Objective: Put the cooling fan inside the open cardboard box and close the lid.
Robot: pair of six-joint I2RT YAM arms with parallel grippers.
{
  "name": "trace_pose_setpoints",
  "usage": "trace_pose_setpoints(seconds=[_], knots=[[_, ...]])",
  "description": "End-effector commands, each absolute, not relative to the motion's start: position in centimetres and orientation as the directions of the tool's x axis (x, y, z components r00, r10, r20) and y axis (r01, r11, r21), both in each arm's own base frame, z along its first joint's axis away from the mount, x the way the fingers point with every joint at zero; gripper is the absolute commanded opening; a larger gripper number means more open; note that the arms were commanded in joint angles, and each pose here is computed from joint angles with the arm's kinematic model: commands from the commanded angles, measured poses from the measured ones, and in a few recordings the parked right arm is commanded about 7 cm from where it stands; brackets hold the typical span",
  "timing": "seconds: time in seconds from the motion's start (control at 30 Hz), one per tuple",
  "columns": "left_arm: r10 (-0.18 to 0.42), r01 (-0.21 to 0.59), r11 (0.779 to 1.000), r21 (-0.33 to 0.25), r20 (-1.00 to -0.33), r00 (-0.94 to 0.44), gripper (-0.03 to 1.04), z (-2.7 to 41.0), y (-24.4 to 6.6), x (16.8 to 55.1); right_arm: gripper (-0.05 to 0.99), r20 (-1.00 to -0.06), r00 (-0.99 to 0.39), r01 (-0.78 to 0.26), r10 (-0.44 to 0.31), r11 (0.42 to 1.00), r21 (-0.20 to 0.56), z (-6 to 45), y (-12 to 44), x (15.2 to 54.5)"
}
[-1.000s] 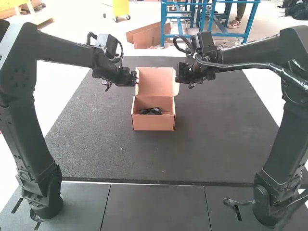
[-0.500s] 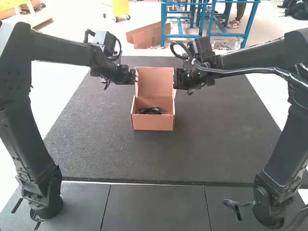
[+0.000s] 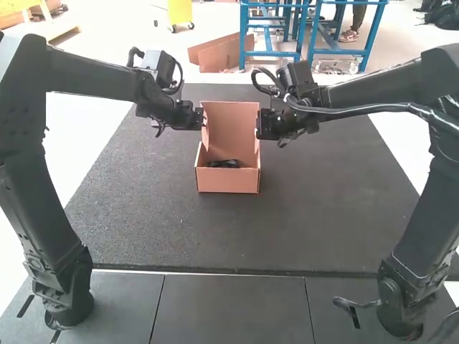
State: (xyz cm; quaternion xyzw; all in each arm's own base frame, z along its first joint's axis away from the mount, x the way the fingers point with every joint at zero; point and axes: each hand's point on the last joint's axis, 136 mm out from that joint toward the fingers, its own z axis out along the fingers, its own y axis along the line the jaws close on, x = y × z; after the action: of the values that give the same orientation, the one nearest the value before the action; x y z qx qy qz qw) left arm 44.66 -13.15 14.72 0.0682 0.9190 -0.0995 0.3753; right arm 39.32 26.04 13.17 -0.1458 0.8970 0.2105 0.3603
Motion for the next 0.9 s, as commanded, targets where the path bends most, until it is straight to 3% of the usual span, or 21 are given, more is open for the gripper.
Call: trace_pose_setpoints(seconds=[0.0, 0.6, 0.87], knots=[[0.054, 0.221, 0.966, -0.133, -0.732, -0.68, 0.97, 16.5, -13.7, 44.1, -0.02, -0.701, -0.7, -0.448, -0.133, 0.847, 0.286, 13.3, 27.1, 37.9], [0.068, 0.219, 0.967, -0.128, -0.698, -0.712, 0.97, 14.7, -12.9, 41.4, -0.02, -0.67, -0.712, -0.5, -0.213, 0.823, 0.269, 11.4, 28.1, 35.1], [0.073, 0.218, 0.968, -0.125, -0.689, -0.721, 0.97, 14.5, -12.4, 39.8, -0.02, -0.652, -0.699, -0.517, -0.294, 0.838, 0.176, 9.6, 26.8, 34.5]])
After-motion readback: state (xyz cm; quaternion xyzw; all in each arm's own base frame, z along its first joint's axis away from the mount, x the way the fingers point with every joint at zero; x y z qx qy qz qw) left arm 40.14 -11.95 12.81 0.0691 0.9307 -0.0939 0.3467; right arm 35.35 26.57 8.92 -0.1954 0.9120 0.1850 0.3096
